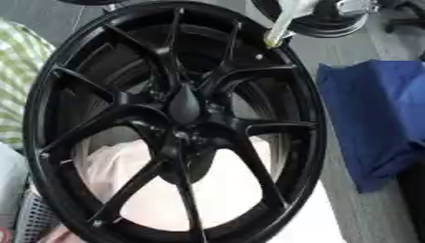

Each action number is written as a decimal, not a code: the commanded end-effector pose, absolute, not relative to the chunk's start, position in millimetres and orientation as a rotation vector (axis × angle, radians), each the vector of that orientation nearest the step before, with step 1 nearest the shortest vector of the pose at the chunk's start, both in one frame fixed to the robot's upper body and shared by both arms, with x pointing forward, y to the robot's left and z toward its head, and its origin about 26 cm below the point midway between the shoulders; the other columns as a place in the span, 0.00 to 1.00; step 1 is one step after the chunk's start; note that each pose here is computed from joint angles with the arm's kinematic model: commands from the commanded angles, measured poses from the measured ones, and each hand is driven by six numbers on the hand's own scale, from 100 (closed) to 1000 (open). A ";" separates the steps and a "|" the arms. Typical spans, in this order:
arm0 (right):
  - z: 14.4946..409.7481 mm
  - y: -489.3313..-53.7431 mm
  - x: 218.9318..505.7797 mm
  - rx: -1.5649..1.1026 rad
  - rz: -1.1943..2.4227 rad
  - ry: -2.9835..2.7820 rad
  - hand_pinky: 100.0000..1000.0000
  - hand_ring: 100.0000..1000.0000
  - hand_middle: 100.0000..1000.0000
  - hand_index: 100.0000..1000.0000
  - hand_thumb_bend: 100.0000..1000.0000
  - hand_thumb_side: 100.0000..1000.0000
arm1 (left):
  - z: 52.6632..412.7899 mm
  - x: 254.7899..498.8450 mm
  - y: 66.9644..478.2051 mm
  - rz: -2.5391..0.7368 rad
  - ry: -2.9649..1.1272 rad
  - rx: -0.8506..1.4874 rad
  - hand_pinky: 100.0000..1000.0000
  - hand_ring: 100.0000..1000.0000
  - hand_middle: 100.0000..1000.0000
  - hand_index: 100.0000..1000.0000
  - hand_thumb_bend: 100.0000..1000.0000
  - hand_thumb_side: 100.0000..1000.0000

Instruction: Pull the pin out of the wheel hub.

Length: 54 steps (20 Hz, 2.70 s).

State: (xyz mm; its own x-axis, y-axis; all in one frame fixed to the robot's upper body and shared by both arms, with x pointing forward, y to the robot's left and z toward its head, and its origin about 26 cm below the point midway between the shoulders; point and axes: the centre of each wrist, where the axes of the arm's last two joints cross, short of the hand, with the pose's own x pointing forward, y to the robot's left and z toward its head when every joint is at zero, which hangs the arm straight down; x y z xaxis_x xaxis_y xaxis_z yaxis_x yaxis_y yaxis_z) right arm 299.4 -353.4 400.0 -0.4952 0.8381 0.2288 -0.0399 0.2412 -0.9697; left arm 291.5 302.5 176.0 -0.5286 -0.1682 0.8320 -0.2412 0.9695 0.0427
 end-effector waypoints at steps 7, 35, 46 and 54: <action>368.5 -444.4 294.3 -1.032 1.034 -1.546 0.74 0.62 0.33 0.40 0.36 0.05 | 184.0 288.1 308.3 0.099 -2.166 0.331 0.68 0.72 0.56 0.65 0.23 0.72; 312.3 -440.5 294.8 -1.023 1.308 -1.254 0.84 0.88 0.75 0.83 0.36 0.26 | 182.7 288.3 307.3 0.106 -2.164 0.324 0.68 0.72 0.56 0.65 0.23 0.72; 337.2 -396.6 290.1 -0.956 1.217 -1.691 0.82 0.79 0.57 0.70 0.03 0.36 | 184.1 288.7 306.1 0.100 -2.170 0.317 0.68 0.72 0.57 0.65 0.23 0.72; 351.6 -351.4 277.5 -0.942 1.229 -1.834 0.80 0.73 0.49 0.58 0.00 0.30 | 184.9 289.1 305.0 0.095 -2.172 0.310 0.68 0.72 0.57 0.65 0.23 0.72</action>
State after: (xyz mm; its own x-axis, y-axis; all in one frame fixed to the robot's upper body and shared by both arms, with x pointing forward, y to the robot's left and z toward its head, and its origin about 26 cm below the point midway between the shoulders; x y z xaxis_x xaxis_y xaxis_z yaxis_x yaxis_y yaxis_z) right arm 285.8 -357.5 337.0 -0.4582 0.8625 0.2148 0.1452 0.3111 -0.9392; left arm 290.6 304.1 177.9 -0.5347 -0.1728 0.8272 -0.2560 0.9660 0.0363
